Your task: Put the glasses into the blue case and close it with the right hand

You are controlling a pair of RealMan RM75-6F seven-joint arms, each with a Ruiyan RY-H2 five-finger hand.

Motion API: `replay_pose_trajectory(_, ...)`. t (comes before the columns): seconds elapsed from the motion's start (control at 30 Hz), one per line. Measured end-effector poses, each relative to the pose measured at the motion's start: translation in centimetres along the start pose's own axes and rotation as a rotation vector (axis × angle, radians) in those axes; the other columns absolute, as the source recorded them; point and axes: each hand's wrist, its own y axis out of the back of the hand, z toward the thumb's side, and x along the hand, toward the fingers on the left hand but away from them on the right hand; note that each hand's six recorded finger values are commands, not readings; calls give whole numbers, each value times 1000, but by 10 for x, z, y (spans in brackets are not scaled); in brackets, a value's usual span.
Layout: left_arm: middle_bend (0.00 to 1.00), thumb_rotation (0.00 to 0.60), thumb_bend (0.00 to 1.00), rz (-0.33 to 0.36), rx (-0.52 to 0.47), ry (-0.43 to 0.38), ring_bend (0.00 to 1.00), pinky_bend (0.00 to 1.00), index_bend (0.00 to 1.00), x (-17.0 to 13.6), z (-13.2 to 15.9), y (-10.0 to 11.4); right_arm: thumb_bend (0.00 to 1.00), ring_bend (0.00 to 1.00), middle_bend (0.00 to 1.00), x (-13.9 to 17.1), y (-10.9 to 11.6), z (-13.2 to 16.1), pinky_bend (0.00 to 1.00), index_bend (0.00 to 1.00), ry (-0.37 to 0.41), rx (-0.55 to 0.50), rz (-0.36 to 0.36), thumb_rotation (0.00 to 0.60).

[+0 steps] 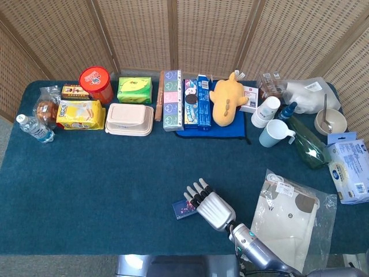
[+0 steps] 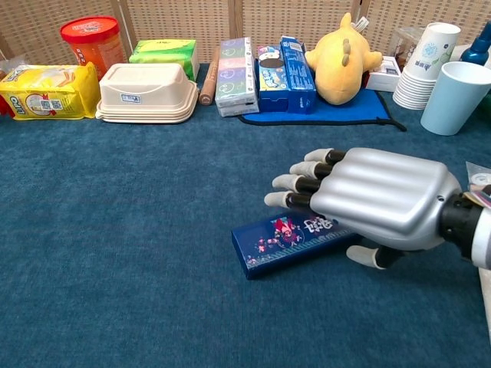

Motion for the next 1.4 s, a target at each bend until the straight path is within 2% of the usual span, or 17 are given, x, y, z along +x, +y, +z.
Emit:
replay_pose_trajectory(0.27, 194, 600, 350, -5, 3, 8, 135, 207, 164, -1, -2, -1, 349, 0, 1, -9, 0, 8, 89, 0, 39, -24, 38, 600)
replay_pose_trajectory(0.4, 194, 600, 350, -5, 2, 10, 134, 206, 164, -1, -2, -1, 349, 30, 44, -16, 1, 12, 120, 10, 53, -39, 53, 600)
replay_pose_trajectory(0.5, 193, 600, 350, -7, 3, 14, 133, 206, 164, -1, -3, -1, 343, 119, 108, -24, 3, 13, 177, 109, 58, -54, 65, 600)
replay_pose_trajectory(0.67, 194, 600, 350, -12, 2, 23, 132, 207, 163, -3, -7, -2, 333, 307, 301, -37, 11, 12, 318, 380, 54, -115, 70, 600)
replay_pose_trajectory(0.83, 193, 600, 350, -14, 0, 29, 132, 206, 163, -4, -10, -3, 332, 419, 401, -44, 14, 9, 420, 497, 47, -150, 70, 600)
replay_pose_trajectory(1.1, 194, 600, 350, -21, -6, 31, 132, 207, 159, -4, -11, -6, 331, 430, 412, -47, 20, 3, 424, 511, 24, -198, 43, 600)
replay_pose_trajectory(1.4, 193, 600, 350, -30, -7, 30, 132, 207, 158, -3, -11, -10, 329, 430, 408, -52, 30, -30, 424, 519, -50, -227, -1, 600)
